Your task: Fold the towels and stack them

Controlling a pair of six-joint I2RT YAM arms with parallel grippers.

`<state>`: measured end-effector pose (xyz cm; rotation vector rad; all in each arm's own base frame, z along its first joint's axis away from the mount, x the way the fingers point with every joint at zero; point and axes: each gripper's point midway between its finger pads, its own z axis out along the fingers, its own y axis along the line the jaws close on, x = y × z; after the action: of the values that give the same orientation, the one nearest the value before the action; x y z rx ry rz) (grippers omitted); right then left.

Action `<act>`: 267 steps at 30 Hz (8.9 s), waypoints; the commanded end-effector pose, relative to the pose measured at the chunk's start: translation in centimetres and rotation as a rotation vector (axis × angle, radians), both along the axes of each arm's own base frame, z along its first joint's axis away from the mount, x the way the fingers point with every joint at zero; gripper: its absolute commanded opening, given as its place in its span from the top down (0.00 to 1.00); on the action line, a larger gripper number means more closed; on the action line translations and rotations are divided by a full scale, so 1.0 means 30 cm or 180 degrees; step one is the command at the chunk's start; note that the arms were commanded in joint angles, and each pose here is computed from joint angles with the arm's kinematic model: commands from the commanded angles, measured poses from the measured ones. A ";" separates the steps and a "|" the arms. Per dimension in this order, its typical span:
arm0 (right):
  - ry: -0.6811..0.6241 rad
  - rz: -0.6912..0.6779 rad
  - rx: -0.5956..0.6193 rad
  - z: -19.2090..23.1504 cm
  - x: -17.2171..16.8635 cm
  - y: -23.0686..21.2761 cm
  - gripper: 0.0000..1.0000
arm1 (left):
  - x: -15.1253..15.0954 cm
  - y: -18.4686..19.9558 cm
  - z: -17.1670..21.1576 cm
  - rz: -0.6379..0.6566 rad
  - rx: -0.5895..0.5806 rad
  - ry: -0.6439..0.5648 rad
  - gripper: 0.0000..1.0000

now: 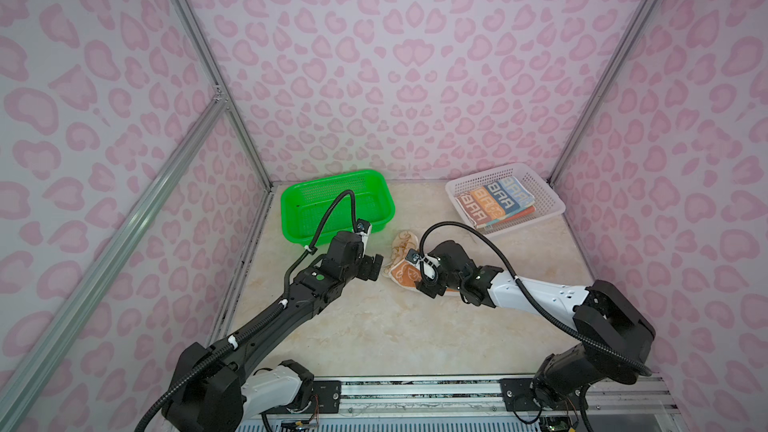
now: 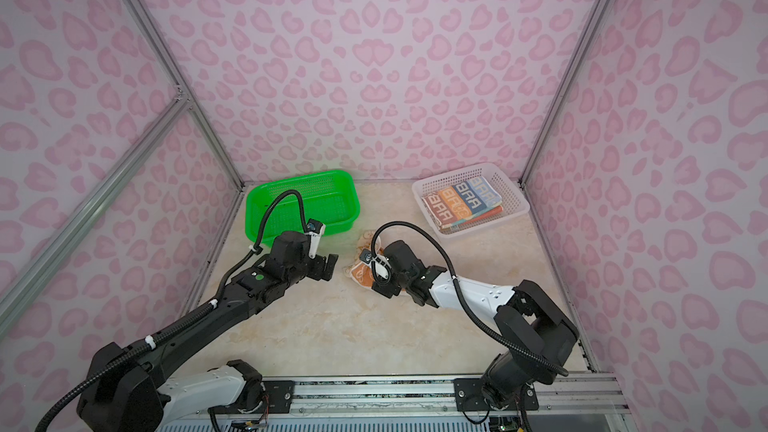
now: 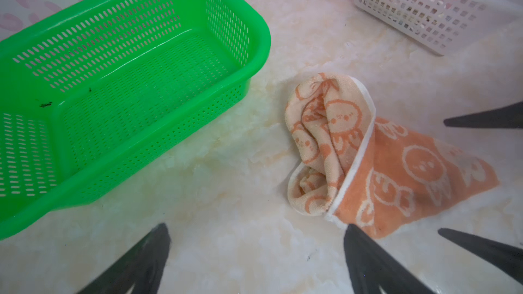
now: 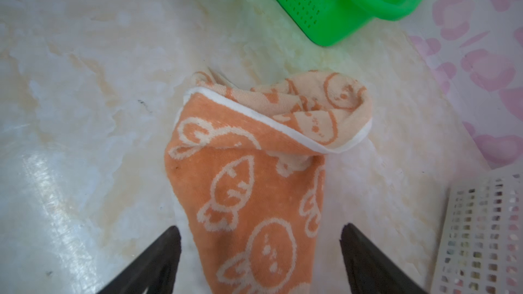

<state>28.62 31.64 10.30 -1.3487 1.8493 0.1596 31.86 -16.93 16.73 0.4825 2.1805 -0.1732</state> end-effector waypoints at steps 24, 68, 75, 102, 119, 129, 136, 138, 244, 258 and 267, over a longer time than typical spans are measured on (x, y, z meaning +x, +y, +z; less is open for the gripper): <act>-0.0306 -0.0110 0.0099 -0.103 -0.043 0.114 0.96 | 0.009 -0.010 0.041 -0.0165 -0.0146 -0.0151 0.02; 0.1434 0.0339 0.1096 0.096 -0.058 0.022 0.96 | -0.010 -0.341 -0.046 -0.2090 0.1853 -0.1875 0.16; 0.1422 0.0367 0.1121 0.111 -0.047 0.019 0.96 | -0.032 -0.396 -0.096 -0.2246 0.1900 -0.1862 0.30; 0.1383 0.0132 0.0968 0.075 -0.006 -0.001 0.75 | -0.003 -0.407 -0.083 -0.2272 0.2120 -0.1798 0.97; 0.0520 -0.1540 0.1196 -0.023 -0.053 -0.378 0.41 | 0.061 -0.369 -0.135 -0.1802 0.1981 -0.0420 0.97; 0.0030 -0.1459 0.1138 0.005 -0.167 -0.395 0.38 | -0.006 -0.424 -0.093 -0.2018 0.1582 0.0177 0.97; 0.0250 -0.1290 0.1066 -0.045 -0.193 -0.357 0.41 | -0.026 -0.435 -0.090 -0.2043 0.1540 0.0518 0.97; 0.0335 -0.1274 0.1034 -0.064 -0.193 -0.342 0.42 | -0.024 -0.434 -0.109 -0.2026 0.1564 0.0560 0.97; -0.0927 -0.1590 0.0638 0.890 0.147 -0.507 1.00 | 0.155 -0.245 0.560 -0.0145 0.0246 0.0079 0.97; -0.0294 -0.1669 0.0451 0.414 0.388 -0.471 1.00 | 0.442 -0.299 0.140 0.0238 0.1026 0.0477 0.97; 0.0117 -0.1748 0.0449 0.278 0.303 -0.492 1.00 | 0.391 -0.277 0.061 0.0226 0.1091 0.0589 0.97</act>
<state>38.48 18.03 19.72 -0.7729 2.0600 0.0341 43.61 -26.95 17.56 0.6633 2.4379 0.1337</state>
